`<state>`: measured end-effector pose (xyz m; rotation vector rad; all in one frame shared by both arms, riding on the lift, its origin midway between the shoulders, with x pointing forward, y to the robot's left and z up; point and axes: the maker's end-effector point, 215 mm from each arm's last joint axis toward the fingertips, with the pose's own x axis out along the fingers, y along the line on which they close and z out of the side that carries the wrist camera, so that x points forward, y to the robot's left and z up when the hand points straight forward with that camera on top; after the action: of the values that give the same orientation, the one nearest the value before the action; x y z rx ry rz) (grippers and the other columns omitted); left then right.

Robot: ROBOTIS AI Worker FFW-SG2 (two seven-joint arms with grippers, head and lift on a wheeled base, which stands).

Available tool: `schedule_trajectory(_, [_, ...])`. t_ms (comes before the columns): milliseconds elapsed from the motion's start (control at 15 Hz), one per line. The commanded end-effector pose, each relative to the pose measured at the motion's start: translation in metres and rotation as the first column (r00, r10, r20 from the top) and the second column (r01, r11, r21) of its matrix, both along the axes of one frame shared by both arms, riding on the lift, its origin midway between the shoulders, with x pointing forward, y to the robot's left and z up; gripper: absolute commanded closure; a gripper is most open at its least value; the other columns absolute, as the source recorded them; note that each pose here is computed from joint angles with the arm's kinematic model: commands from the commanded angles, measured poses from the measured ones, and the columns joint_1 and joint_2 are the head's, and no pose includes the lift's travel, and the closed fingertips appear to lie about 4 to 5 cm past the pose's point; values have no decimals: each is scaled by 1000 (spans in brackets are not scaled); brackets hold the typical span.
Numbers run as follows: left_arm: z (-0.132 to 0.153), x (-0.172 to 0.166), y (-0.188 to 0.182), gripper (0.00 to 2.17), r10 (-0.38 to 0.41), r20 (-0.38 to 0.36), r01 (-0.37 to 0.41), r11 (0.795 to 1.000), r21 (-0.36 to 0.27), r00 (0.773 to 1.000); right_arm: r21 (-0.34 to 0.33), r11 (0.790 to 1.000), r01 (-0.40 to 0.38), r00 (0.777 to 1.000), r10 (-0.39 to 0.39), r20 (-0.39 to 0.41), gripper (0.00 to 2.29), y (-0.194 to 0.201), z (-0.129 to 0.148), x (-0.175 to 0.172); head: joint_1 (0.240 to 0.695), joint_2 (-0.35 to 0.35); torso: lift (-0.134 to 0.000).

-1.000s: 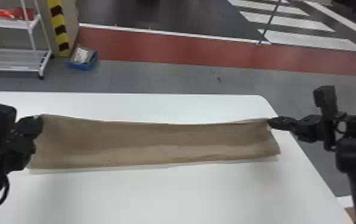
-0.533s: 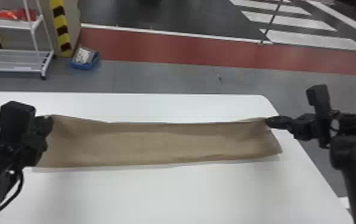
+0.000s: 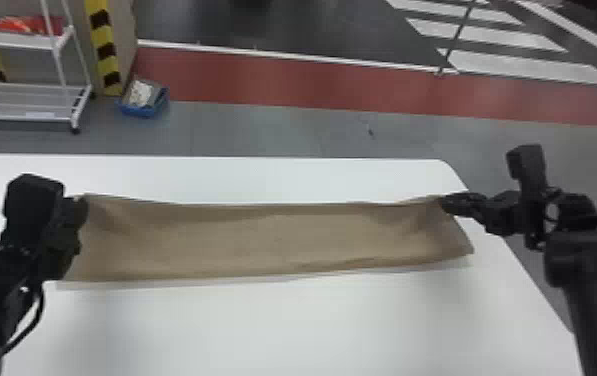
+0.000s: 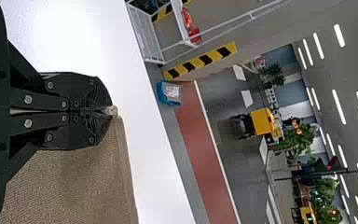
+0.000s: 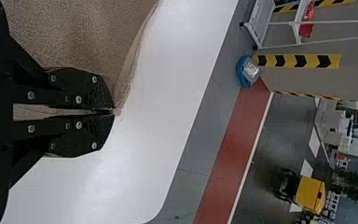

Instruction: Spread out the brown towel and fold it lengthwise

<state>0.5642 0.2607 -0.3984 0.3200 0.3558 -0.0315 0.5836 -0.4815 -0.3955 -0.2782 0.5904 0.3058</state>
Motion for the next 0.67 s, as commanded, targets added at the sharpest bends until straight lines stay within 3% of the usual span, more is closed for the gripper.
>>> schedule_trajectory(0, [5,1,2,1447,7,27,-7,1000,5,1000,-1,1000,1,1000,-1,1,599,3,-3,0,695,-210,-124])
schedule_trajectory(67, [5,0,5,1254,20,33,-20,1000,12,999,0,1000,6,1000,-6,-2,306,2,-5,-1,695,-207,-124])
schedule_trajectory(133, [8,0,4,829,23,46,-24,1000,14,999,-1,1000,18,1000,-18,1,147,-1,-6,-3,695,-204,-124])
schedule_trajectory(200, [9,-1,4,174,26,52,-26,1000,12,998,1,1000,26,1000,-26,5,107,-4,-7,-6,695,-202,-124])
schedule_trajectory(267, [12,-3,3,19,28,64,-28,1000,10,998,0,999,36,999,-36,8,107,-7,-8,-10,695,-203,-124])
schedule_trajectory(600, [8,-7,1,19,26,59,-28,999,18,998,24,999,46,997,-47,53,113,-15,1,-31,695,-224,-124])
